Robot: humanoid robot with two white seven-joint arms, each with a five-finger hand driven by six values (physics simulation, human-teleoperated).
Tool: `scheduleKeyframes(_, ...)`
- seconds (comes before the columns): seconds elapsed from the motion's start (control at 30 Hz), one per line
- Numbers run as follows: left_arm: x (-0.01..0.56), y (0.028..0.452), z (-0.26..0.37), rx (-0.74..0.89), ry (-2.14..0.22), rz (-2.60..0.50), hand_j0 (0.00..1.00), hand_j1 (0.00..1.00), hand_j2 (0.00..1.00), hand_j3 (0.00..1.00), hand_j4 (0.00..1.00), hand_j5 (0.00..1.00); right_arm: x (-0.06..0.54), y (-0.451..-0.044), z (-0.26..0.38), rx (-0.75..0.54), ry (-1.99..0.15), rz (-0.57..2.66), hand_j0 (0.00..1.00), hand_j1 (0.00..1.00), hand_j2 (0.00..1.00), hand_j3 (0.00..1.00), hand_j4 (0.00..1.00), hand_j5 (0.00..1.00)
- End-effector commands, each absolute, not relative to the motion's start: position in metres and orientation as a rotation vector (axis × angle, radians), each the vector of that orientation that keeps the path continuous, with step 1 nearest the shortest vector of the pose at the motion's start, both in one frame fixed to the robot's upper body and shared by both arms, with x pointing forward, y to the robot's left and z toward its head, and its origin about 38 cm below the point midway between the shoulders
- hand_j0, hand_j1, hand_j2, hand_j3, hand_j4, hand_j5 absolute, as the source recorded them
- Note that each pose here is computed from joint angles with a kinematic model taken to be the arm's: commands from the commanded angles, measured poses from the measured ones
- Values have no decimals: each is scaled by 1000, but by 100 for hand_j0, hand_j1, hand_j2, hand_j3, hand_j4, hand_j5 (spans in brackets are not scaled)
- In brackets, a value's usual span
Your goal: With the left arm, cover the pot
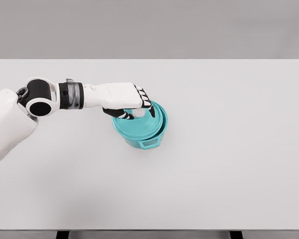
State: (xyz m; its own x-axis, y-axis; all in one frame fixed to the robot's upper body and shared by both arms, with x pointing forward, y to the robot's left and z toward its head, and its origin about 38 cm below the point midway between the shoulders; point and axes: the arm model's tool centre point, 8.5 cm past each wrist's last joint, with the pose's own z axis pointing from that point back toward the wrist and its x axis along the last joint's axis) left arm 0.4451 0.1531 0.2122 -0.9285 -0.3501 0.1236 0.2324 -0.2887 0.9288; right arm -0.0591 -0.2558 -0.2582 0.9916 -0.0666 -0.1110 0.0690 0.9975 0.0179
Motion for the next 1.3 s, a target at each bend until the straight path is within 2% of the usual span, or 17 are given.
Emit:
scheduleKeyframes(0.0,445,154,213,144,-1608,-2253,70,70,70,70,70,70,-59,-256,-258,22,111,-68,100,100,100,100,100,100)
scheduleKeyframes(1.27,447,159,215,160,-1601,-2253,79,79,79,79,79,79,-59,-256,-258,22,111,-68,100,100,100,100,100,100)
